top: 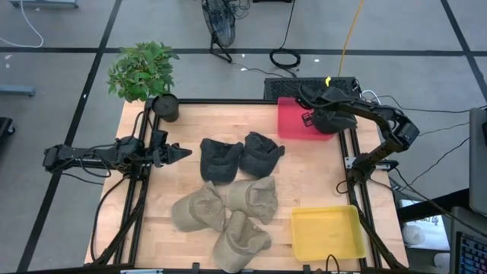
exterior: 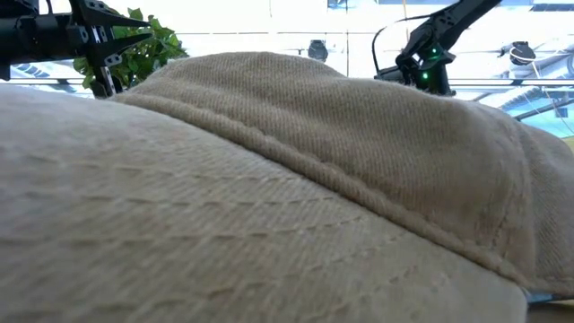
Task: Pick & Place hat
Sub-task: Put the right black cap into the red bin
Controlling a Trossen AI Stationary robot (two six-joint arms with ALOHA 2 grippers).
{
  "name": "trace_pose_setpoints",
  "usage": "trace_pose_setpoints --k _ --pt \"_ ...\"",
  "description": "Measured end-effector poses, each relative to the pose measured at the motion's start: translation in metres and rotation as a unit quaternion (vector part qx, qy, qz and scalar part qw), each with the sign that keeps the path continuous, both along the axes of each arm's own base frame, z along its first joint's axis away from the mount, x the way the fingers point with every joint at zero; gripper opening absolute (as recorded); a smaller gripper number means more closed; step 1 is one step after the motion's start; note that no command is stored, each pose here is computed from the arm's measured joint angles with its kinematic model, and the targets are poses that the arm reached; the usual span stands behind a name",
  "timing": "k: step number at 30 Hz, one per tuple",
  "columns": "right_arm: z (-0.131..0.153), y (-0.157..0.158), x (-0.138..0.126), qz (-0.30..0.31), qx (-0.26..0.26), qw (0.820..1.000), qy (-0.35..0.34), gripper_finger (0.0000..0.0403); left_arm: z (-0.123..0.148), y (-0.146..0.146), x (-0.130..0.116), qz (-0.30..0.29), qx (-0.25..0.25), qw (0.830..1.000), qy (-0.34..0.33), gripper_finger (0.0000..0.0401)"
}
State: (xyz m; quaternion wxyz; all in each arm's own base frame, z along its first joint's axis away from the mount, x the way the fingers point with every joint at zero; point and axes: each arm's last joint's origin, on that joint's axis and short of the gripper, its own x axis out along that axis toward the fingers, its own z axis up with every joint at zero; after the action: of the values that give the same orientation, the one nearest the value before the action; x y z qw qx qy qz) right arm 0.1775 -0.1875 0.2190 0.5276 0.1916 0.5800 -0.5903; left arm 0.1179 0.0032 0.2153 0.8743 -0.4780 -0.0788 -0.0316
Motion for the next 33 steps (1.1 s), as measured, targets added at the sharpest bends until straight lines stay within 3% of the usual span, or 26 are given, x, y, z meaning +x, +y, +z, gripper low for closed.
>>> trace_pose_setpoints --k 7,19,33 --pt "-0.024 0.009 -0.006 0.0 0.024 1.0 0.004 0.0 0.0 0.0 0.0 0.0 -0.002 1.0 -0.001 0.0051" --pt "-0.02 0.007 -0.002 0.0 -0.009 1.0 -0.011 0.0001 0.0 0.0 0.0 0.0 -0.002 1.0 -0.003 0.0051" --pt "-0.02 0.007 0.0 0.015 0.021 0.999 -0.036 0.0068 0.001 0.0 0.0 0.0 0.0 1.0 -0.003 0.0051"
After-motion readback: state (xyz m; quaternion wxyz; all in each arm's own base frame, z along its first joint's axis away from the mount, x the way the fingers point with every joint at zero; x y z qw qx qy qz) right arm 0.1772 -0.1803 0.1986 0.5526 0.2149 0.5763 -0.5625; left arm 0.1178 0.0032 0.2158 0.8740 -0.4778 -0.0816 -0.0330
